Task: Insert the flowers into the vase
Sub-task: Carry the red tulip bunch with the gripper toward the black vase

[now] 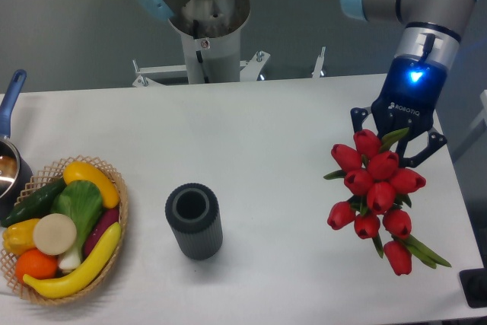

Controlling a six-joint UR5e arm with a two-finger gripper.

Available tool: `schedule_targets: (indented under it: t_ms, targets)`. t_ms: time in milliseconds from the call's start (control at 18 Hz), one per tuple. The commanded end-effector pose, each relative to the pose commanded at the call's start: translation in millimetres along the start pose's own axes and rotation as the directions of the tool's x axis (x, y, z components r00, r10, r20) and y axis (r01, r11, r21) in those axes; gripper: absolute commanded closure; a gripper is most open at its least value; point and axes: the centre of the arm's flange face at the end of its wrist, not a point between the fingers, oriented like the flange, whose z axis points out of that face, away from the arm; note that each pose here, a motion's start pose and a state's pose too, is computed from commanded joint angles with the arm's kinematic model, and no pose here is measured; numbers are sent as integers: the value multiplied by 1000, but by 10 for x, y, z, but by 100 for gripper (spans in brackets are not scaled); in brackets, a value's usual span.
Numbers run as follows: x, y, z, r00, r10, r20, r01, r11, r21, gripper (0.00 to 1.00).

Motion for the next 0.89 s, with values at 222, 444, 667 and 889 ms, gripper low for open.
schedule_targets:
  t_ms: [222,444,667,889]
  targets:
    - [22,14,32,1000,-2,-10,2,1000,8,71]
    - [18,0,26,1000,2,-10,-2,1000,11,71]
    - [56,-8,102,1000,1,-24,-1,1000,12,72]
    - [122,-61,212,999,11,-43,-10,1000,13,72]
